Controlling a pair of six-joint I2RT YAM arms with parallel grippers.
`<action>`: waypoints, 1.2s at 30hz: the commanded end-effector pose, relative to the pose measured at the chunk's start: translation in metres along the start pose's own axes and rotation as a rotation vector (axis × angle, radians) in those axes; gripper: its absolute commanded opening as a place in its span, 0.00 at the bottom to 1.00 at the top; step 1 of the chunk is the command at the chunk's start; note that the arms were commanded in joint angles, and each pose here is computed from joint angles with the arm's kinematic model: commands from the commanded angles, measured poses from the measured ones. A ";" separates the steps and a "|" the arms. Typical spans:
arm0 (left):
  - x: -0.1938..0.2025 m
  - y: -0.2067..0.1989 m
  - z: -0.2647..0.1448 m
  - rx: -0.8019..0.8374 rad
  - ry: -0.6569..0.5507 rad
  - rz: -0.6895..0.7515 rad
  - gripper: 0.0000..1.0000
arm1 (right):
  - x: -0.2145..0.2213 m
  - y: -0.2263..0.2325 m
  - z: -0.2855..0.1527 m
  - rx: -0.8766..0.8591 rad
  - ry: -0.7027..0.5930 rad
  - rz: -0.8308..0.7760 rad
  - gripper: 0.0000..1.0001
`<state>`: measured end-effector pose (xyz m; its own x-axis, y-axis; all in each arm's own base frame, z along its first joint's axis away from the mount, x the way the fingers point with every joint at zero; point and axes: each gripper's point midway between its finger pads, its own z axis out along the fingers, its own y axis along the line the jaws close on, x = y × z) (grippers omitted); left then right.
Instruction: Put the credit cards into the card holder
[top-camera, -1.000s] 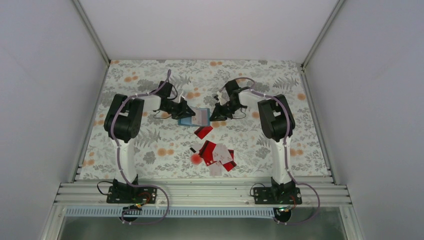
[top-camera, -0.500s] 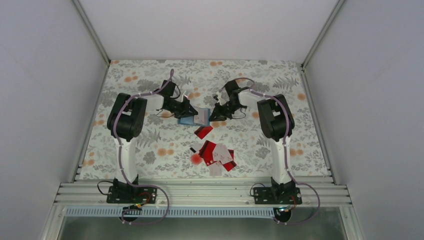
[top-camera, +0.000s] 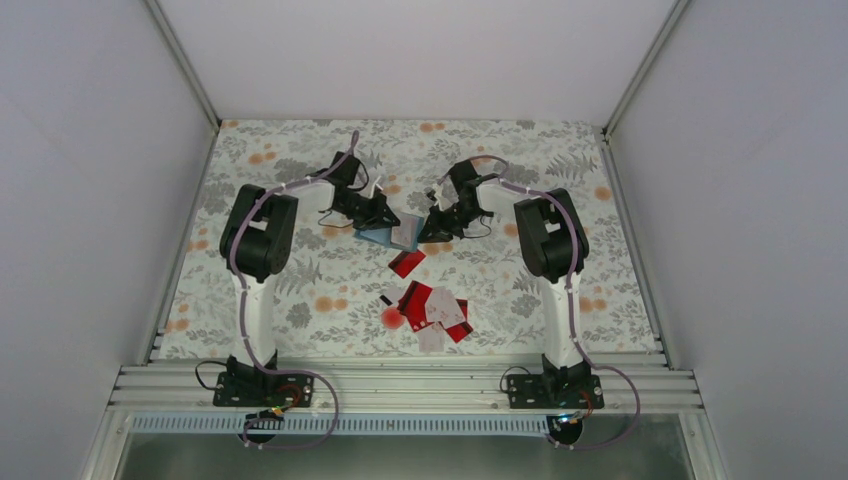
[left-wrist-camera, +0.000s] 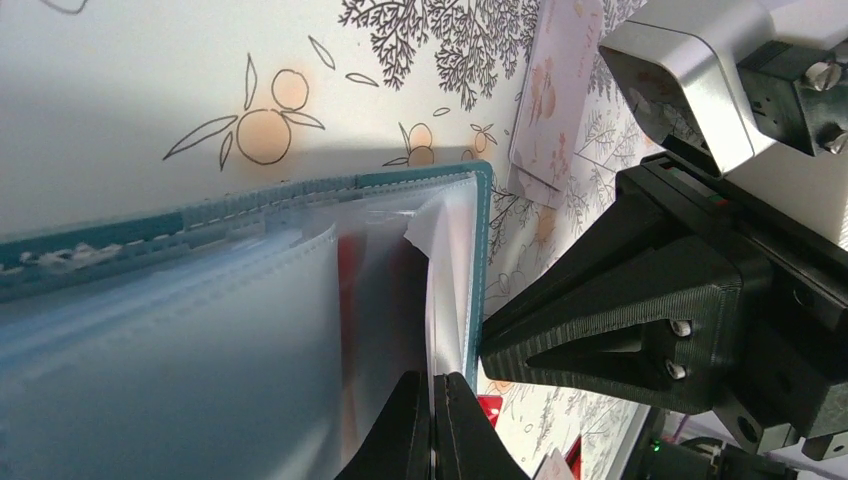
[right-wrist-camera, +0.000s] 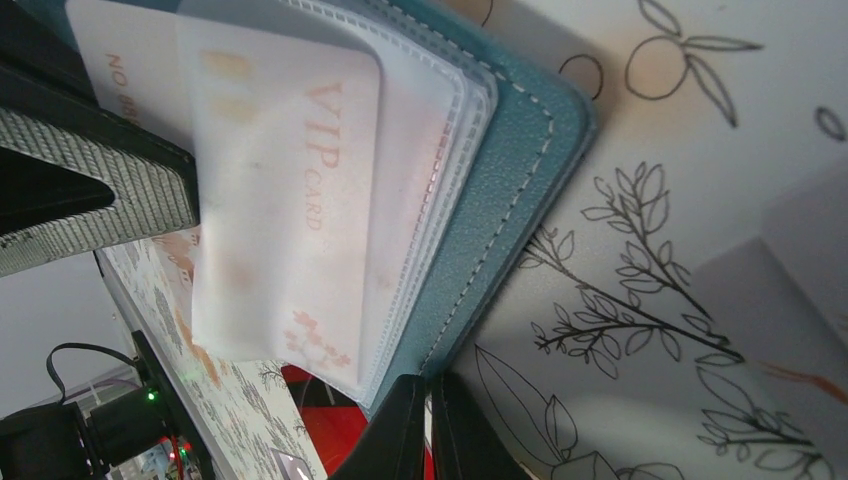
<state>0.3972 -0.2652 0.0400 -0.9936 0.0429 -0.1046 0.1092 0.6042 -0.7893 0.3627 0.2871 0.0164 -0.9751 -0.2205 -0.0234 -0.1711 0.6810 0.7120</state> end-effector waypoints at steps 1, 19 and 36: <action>0.010 0.019 0.010 -0.077 0.062 0.025 0.02 | 0.002 -0.007 0.017 0.024 0.022 -0.020 0.04; -0.004 0.031 0.012 -0.163 0.139 0.063 0.32 | 0.003 -0.010 0.015 0.050 0.024 -0.021 0.04; -0.008 0.021 0.009 -0.350 0.139 0.063 0.52 | 0.000 -0.011 0.014 0.062 0.011 -0.021 0.04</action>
<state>0.4099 -0.2715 0.0348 -0.9740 0.2027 -0.1008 0.2203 0.7465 -0.6278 0.3619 0.2897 0.0160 -0.9723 -0.2318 -0.0306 -0.1852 0.6837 0.7059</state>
